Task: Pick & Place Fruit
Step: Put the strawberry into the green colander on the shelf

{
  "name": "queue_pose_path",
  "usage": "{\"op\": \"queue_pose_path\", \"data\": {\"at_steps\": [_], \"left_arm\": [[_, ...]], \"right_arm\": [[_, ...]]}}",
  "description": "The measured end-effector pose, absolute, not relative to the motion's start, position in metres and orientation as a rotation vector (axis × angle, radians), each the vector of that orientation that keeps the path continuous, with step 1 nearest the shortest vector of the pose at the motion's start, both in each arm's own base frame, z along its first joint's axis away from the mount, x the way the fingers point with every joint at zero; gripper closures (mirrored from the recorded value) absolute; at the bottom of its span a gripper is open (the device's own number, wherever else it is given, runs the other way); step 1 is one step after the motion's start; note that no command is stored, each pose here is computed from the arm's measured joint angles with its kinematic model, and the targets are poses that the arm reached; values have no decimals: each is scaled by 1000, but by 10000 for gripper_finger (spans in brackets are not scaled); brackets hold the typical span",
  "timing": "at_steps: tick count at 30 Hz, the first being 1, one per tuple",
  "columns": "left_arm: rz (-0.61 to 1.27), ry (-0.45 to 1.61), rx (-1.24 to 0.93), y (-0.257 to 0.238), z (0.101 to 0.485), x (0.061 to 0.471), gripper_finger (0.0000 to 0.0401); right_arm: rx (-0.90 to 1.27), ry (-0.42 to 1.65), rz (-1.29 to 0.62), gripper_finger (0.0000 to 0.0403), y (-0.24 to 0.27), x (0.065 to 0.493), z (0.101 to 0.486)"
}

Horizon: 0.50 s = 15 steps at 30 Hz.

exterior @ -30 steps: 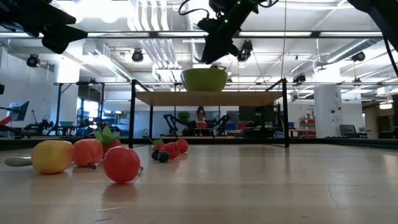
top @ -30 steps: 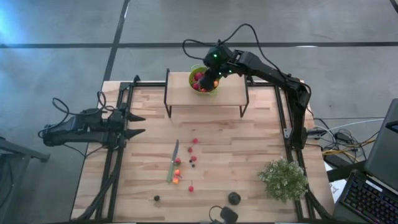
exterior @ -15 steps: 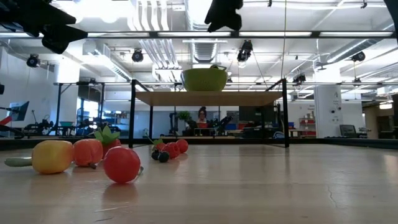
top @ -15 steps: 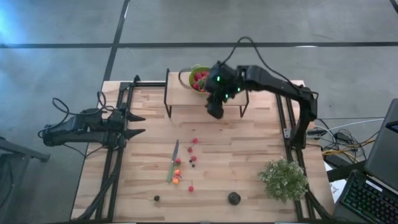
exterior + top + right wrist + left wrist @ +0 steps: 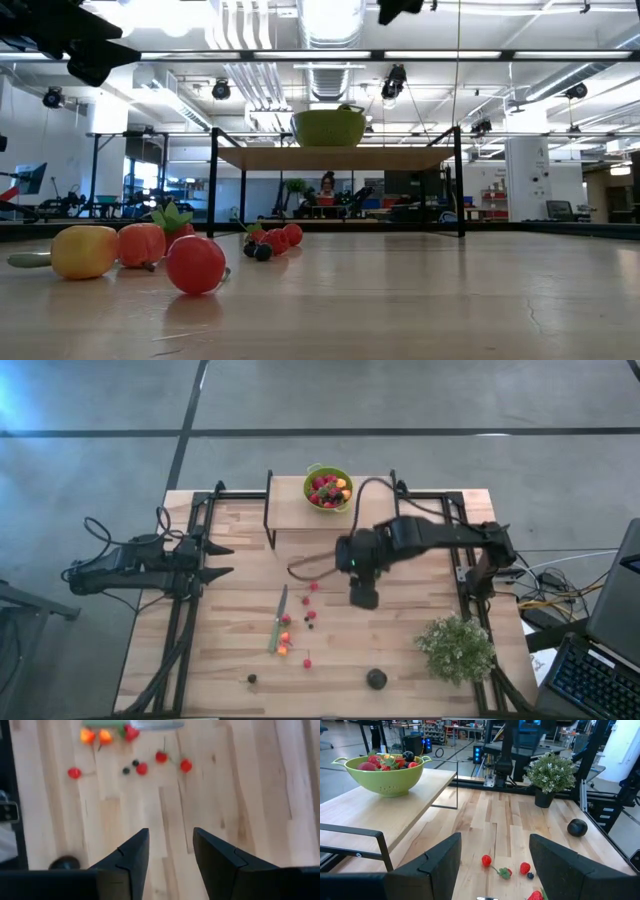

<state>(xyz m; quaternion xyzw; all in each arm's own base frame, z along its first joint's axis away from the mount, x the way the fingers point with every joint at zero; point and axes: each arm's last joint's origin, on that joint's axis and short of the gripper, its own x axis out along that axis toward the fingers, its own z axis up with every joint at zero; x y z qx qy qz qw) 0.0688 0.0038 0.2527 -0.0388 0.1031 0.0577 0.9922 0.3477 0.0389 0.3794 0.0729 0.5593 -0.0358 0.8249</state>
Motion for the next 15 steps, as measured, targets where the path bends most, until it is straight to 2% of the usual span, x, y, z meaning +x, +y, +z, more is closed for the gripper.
{"op": "queue_pose_path", "data": {"at_steps": [8,15], "left_arm": [[116,207,-78,4,253,69,160],[116,207,-78,4,253,69,160]], "right_arm": [[49,1137,-20,237,91,346,374],[-89,1151,-49,229,117,343,341]]}}
